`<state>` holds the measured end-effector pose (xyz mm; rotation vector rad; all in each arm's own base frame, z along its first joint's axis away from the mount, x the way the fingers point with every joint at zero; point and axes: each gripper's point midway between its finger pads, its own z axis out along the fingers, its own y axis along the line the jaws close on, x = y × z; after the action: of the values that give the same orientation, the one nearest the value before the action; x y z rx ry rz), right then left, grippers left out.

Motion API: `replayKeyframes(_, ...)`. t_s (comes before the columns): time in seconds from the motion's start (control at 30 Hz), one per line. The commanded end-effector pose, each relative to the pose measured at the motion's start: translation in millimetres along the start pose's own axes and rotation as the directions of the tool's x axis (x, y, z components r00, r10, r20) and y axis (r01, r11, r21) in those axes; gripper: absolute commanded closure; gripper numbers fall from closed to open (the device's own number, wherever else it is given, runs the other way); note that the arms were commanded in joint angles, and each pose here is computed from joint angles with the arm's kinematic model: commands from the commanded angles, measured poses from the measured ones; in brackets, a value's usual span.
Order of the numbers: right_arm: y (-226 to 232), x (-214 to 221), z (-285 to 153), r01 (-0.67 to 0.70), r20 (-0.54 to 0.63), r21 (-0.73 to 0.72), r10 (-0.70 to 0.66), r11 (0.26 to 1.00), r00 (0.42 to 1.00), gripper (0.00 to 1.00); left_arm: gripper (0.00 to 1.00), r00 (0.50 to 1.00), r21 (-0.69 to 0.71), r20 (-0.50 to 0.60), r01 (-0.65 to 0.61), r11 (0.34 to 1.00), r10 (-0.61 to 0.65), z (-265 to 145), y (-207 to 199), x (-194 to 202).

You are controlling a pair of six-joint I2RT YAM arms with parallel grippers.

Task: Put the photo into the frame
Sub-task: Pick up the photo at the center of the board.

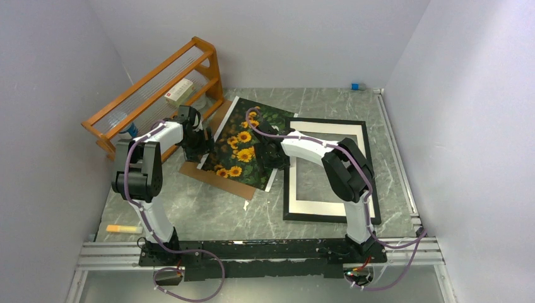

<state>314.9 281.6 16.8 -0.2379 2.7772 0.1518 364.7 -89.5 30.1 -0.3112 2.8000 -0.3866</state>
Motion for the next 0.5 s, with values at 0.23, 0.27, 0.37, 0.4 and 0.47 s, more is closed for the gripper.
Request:
replayKeyframes(0.23,6,-2,1,0.094,0.009,-0.043,-0.093,0.995,0.996,0.29,0.18,0.978,-0.107,0.138,-0.142,0.984,0.156,-22,15,-30)
replayKeyframes(0.27,7,-6,-3,0.098,0.033,-0.043,-0.097,0.994,0.995,0.31,0.18,0.976,-0.11,0.153,-0.138,0.984,0.153,-25,16,-31)
replayKeyframes(0.37,13,-22,-14,0.107,0.121,-0.048,-0.101,0.993,0.988,0.43,0.18,0.973,-0.125,0.182,-0.118,0.985,0.14,-26,19,-30)
replayKeyframes(0.4,15,-25,-18,0.111,0.142,-0.059,-0.102,0.992,0.985,0.45,0.18,0.975,-0.117,0.181,-0.112,0.987,0.132,-25,19,-28)
replayKeyframes(0.47,20,-29,-20,0.116,0.159,-0.077,-0.103,0.99,0.982,0.48,0.18,0.982,-0.093,0.152,-0.099,0.991,0.113,-19,16,-22)
